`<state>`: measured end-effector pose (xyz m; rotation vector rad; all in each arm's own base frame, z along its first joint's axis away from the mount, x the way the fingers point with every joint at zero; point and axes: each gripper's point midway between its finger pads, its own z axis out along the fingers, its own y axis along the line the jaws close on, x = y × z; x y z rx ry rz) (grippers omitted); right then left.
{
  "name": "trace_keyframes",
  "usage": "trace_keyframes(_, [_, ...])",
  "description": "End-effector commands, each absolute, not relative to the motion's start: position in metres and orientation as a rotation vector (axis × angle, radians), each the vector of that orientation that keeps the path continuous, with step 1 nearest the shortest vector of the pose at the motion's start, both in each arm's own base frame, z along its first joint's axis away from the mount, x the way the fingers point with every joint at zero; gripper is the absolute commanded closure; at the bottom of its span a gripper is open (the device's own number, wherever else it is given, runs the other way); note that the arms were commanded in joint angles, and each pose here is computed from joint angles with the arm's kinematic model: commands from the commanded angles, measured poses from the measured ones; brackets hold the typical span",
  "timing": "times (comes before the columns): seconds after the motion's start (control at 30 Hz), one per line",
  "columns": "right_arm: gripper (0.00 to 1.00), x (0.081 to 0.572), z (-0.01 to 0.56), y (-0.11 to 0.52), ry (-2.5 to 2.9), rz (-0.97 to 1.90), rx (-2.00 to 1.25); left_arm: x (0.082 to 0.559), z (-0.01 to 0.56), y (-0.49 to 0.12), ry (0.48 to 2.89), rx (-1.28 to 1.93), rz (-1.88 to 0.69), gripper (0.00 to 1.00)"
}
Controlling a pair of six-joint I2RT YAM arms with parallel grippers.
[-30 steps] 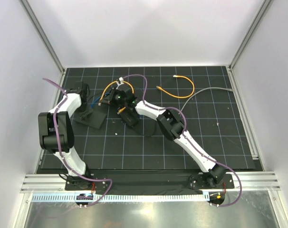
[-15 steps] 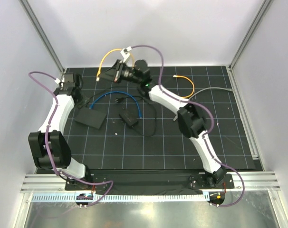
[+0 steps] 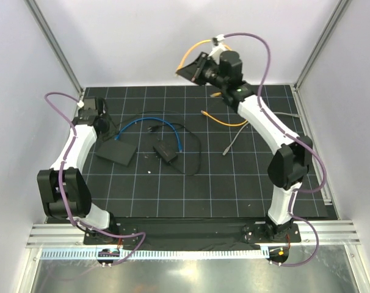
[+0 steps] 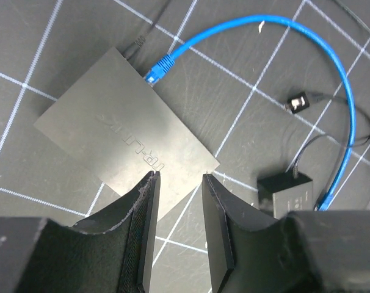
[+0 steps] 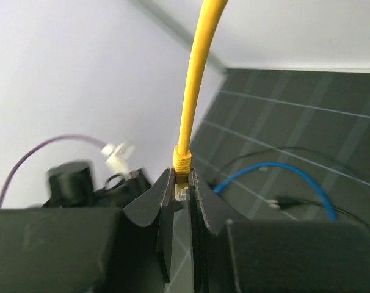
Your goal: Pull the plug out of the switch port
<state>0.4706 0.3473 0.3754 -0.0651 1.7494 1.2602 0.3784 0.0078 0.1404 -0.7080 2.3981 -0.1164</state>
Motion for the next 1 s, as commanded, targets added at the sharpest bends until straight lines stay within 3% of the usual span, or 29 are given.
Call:
trace_keyframes(0.0, [0.99,0.497,0.325,0.276,1.947,0.994,0.175,0.389,0.167,0.000,2.317,-0.587,-0.189,0.62])
trace_keyframes(0.3, [0.99,0.536,0.250,0.154,1.986,0.936,0.616,0.389,0.169,-0.013,2.322,-0.528,-0.271,0.60])
trace_keyframes(0.67, [0.98,0.563,0.153,0.103,2.051,0.975,0.824,0.390,0.162,-0.013,2.338,-0.535,-0.272,0.60])
trace_keyframes(0.97, [0.70,0.569,0.096,0.076,2.181,0.810,0.850,0.392,0.159,-0.011,2.343,-0.536,-0.256,0.60])
